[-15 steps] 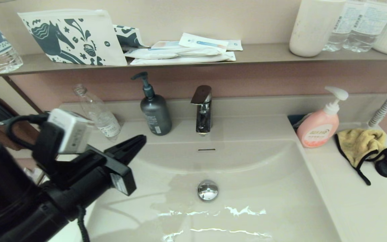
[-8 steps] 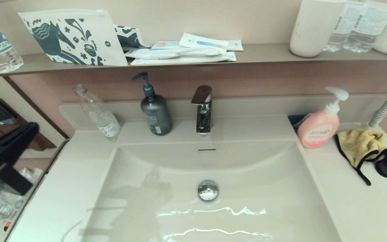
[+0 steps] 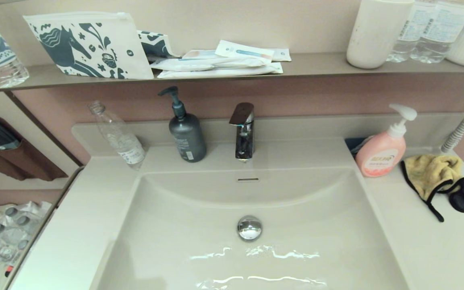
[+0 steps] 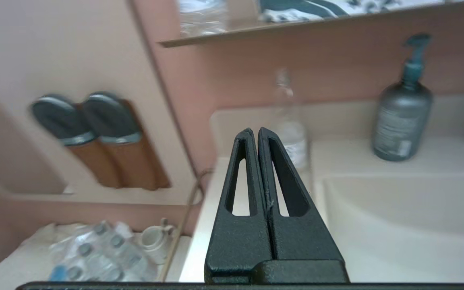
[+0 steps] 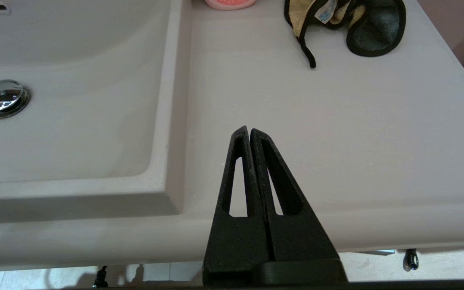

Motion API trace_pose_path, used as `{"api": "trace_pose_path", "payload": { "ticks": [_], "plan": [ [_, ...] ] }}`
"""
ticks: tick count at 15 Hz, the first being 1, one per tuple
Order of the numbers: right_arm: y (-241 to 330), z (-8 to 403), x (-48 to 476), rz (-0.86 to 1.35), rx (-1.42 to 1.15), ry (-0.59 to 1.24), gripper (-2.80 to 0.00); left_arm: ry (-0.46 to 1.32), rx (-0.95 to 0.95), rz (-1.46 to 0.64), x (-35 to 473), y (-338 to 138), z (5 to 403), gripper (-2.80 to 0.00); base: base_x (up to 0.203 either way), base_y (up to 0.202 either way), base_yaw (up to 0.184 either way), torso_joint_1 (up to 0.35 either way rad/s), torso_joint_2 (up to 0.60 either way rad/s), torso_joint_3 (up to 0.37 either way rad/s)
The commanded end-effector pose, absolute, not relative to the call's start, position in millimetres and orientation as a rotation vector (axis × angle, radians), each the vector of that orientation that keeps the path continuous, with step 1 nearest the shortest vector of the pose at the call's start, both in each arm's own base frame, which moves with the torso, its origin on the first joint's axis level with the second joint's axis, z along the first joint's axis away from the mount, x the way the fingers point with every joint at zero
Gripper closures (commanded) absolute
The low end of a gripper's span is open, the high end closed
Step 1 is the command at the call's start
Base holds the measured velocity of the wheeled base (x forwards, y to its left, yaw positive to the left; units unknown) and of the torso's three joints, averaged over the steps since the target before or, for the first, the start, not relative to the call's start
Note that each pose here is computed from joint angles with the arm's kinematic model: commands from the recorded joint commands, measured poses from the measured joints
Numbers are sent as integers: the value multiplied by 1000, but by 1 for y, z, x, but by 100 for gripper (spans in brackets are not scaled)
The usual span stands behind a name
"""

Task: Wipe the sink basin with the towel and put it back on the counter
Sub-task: Pick up the cloth

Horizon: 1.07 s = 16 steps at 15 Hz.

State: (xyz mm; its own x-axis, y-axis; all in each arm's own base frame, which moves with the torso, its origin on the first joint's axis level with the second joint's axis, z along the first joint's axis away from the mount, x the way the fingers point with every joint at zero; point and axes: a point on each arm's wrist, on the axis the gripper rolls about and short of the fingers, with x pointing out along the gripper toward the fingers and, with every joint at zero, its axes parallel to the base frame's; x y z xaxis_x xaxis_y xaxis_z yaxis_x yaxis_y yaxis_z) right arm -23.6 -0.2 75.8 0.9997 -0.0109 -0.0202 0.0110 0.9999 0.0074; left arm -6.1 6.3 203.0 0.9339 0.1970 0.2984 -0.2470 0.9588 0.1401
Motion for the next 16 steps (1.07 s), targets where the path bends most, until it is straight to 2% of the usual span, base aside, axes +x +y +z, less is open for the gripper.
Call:
{"api": "trace_pose_path", "payload": {
  "ticks": [1, 4, 8, 12, 16],
  "plan": [
    [0, 76, -24, -11, 8, 20, 0, -351, 164, 282, -29, 7, 195, 0, 0, 0, 0, 0, 0, 0],
    [0, 76, -24, -11, 8, 20, 0, -309, 162, 264, -35, 6, 176, 0, 0, 0, 0, 0, 0, 0],
    [0, 76, -24, -10, 8, 20, 0, -319, 164, 125, -41, 2, 135, 0, 0, 0, 0, 0, 0, 0],
    [0, 76, -24, -10, 8, 20, 0, -239, 58, -8, -31, 0, 112, 0, 0, 0, 0, 0, 0, 0],
    [0, 76, -24, -9, 8, 20, 0, -136, 70, -48, -24, -1, 89, 0, 0, 0, 0, 0, 0, 0]
  ]
}}
